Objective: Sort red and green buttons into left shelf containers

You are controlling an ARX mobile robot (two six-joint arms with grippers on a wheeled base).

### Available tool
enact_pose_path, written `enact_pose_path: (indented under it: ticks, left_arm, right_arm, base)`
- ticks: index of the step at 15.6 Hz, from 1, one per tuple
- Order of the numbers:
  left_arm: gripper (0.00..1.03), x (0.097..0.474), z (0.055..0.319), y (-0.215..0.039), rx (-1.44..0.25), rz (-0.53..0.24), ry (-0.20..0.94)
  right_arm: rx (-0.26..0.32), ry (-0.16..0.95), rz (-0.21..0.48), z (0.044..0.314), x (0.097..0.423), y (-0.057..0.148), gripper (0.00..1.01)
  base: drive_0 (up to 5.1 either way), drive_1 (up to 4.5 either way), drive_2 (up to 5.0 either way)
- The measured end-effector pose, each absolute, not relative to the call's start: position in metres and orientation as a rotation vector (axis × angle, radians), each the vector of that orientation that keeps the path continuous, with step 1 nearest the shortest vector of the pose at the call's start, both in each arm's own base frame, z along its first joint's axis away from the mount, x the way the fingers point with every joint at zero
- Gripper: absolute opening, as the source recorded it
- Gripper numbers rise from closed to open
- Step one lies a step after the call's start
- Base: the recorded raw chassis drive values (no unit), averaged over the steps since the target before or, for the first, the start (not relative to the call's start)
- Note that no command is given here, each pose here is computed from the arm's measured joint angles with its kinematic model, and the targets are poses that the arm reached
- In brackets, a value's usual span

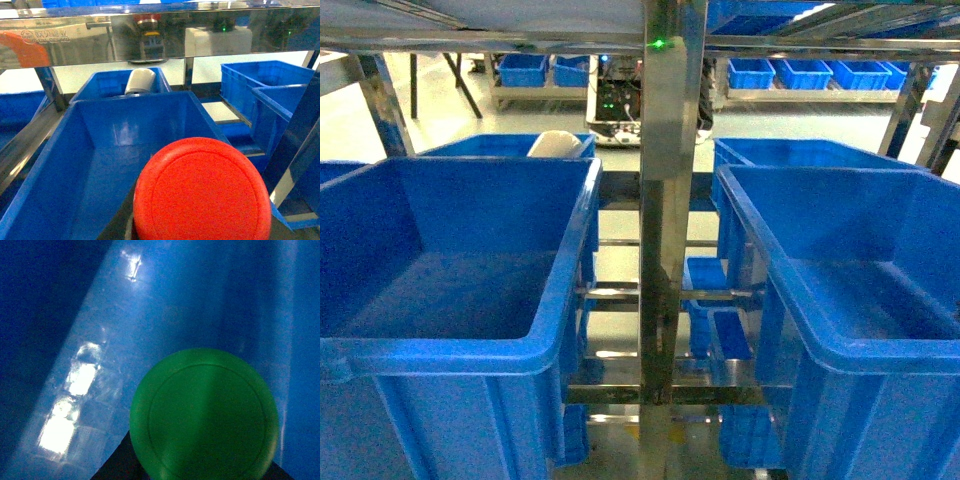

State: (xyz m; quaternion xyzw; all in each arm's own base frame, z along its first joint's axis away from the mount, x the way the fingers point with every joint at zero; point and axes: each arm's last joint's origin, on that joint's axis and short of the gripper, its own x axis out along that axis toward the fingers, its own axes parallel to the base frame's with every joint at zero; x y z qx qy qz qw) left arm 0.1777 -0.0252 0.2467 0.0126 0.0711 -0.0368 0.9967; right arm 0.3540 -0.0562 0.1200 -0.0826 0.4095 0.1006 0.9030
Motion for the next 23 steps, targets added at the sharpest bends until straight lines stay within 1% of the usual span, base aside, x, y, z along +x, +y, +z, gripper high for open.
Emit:
enact_pose_path:
  ticks: [1,2,4,5,7,8,9,11,13,14,15,16,18,19,20,21,22,23]
  left_arm:
    - [0.25,0.178,0.247,-0.025,0.025,-0.073,0.142]
    - [0.25,0.178,0.247,-0.025,0.025,-0.073,0.142]
    - [0.25,0.178,0.247,-0.025,0.025,-0.074,0.142]
    - [0.25,0.178,0.247,-0.025,0.025,-0.074,0.142]
    - [0.25,0.178,0.247,-0.025,0.025,-0.073,0.142]
    - [0.25,0.178,0.247,-0.025,0.025,-0.073,0.142]
    - [0.25,0.178,0.247,-0.025,0.025,-0.073,0.142]
    - [0.25,0.178,0.247,-0.025,0.025,-0.073,0.142]
    - [0.25,0.178,0.247,-0.025,0.025,-0.073,0.142]
    - [0.25,0.178,0.247,-0.025,0.025,-0.073,0.142]
    - [0.25,0.178,0.247,-0.025,0.025,-0.074,0.142]
    - [0.25,0.178,0.247,-0.025,0.025,-0.074,0.142]
    - [0.25,0.178,0.247,-0.025,0.025,-0.074,0.142]
    - [0.25,0.178,0.247,-0.025,0.025,-0.073,0.142]
    - [0.25,0.178,0.247,-0.025,0.025,-0.074,0.142]
    - [0.25,0.178,0.247,-0.025,0.025,-0.073,0.142]
    - [0.25,0.178,0.247,-0.025,0.025,-0.073,0.142]
    - [0.25,0.178,0.247,-0.025,0.025,-0.073,0.142]
  right_arm:
    - [-0.164,0.890,0.220,0.111,0.363,-0.055,0.26]
    - [-0.172,0.921,0.229,0.105,0.374,-0.054,0.26]
    - [-0.170,0.982,0.245,0.096,0.395,-0.053,0.26]
    - [-0.165,1.025,0.260,0.090,0.401,-0.052,0.26]
    - [-0.184,1.053,0.267,0.086,0.406,-0.054,0.26]
    - [-0.184,1.051,0.263,0.088,0.408,-0.056,0.33]
    - [-0.183,1.026,0.261,0.091,0.411,-0.057,0.46]
    - [-0.196,0.971,0.253,0.094,0.411,-0.057,0.68]
    - [-0.207,0.892,0.238,0.102,0.401,-0.057,0.91]
    - [-0.228,0.823,0.228,0.110,0.394,-0.057,1.00]
    - [-0.225,0.780,0.230,0.120,0.385,-0.058,0.97]
    - [-0.226,0.745,0.224,0.128,0.377,-0.058,0.98]
    - [-0.193,0.691,0.244,0.148,0.357,-0.054,0.98]
    - [-0.196,0.634,0.235,0.160,0.345,-0.051,0.98]
    - [-0.182,0.565,0.236,0.175,0.322,-0.049,0.98]
    - [-0.176,0.546,0.236,0.181,0.309,-0.048,0.98]
    - [-0.155,0.521,0.227,0.185,0.288,-0.047,0.98]
    - [-0.151,0.497,0.209,0.185,0.267,-0.047,0.98]
  base:
    - [0.0,0.00,0.0]
    - [0.0,0.00,0.0]
    - [0.0,0.00,0.0]
    - [0.0,0.00,0.0]
    - [0.0,0.00,0.0]
    - [0.0,0.00,0.0]
    - [0.0,0.00,0.0]
    - [0.0,0.00,0.0]
    - [0.0,0.00,0.0]
    - [0.0,0.00,0.0]
    - [0.0,0.00,0.0]
    - [0.0,0.00,0.0]
    - [0.0,0.00,0.0]
    - [0.0,0.00,0.0]
    - [0.0,0.00,0.0]
    - [0.0,0.00,0.0]
    - [0.0,0.00,0.0]
    - [0.0,0.00,0.0]
